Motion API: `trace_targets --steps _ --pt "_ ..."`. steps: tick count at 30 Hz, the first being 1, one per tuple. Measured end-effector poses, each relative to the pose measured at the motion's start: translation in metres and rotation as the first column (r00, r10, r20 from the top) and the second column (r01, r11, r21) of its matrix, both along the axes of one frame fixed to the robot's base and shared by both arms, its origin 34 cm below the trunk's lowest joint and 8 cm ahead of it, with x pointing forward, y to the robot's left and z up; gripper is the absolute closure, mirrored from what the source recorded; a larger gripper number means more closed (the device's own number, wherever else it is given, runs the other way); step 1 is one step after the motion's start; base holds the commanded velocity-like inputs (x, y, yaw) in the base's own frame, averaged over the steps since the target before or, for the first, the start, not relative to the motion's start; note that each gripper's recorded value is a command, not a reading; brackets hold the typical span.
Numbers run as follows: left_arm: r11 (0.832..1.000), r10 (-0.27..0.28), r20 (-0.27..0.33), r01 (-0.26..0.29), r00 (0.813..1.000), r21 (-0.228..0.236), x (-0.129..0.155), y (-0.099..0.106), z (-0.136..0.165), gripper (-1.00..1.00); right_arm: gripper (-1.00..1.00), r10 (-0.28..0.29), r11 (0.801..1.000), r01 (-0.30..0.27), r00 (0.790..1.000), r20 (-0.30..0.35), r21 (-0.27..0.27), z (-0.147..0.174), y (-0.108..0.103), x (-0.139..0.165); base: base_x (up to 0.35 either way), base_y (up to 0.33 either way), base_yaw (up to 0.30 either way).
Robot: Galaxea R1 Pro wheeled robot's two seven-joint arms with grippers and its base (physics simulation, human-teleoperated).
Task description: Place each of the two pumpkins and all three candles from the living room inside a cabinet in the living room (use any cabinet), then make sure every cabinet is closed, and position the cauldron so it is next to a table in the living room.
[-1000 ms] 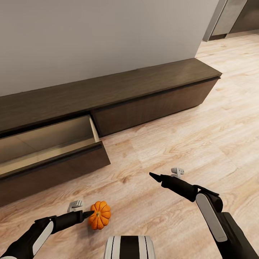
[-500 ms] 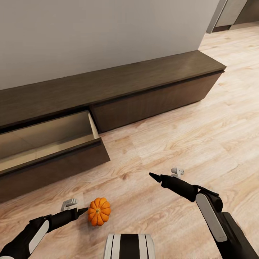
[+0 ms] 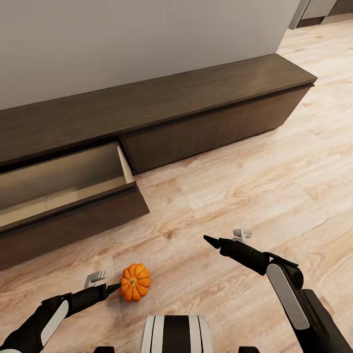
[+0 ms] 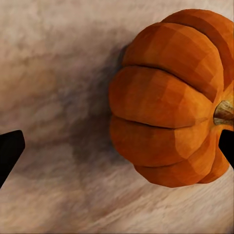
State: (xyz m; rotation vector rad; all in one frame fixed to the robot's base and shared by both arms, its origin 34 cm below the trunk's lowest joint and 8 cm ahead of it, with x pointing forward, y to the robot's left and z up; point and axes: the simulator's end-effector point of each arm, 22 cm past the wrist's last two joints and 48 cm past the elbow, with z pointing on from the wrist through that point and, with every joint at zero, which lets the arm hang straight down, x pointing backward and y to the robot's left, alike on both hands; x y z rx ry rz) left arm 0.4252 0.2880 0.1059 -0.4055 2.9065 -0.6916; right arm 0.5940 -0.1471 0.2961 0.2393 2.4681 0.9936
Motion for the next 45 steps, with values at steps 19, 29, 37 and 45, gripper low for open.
trace_targets --steps 19,29,37,45 --pt "1.000 -0.003 -0.009 0.003 1.000 -0.002 -0.0054 -0.0029 -0.0060 -1.00 -1.00 0.000 1.000 0.000 1.000 -0.019 -0.004 -0.0101 -0.0007 -0.0040 0.000 -0.023 0.000" --pt "1.000 -0.002 -0.009 0.002 1.000 -0.001 -0.0050 -0.0017 -0.0058 -1.00 -1.00 0.000 1.000 0.000 1.000 -0.019 -0.003 -0.0099 -0.0005 -0.0040 0.023 -0.041 0.000" --pt "1.000 0.001 -0.008 -0.001 1.000 -0.001 -0.0045 -0.0014 -0.0057 -1.00 -1.00 0.000 1.000 0.000 1.000 -0.019 -0.003 -0.0100 -0.0005 -0.0040 0.049 -0.001 0.000" --pt "1.000 0.003 -0.011 -0.003 1.000 -0.001 -0.0056 -0.0011 -0.0061 -1.00 -1.00 0.000 1.000 0.000 1.000 -0.020 -0.002 -0.0103 -0.0005 -0.0043 0.068 0.000 0.000"
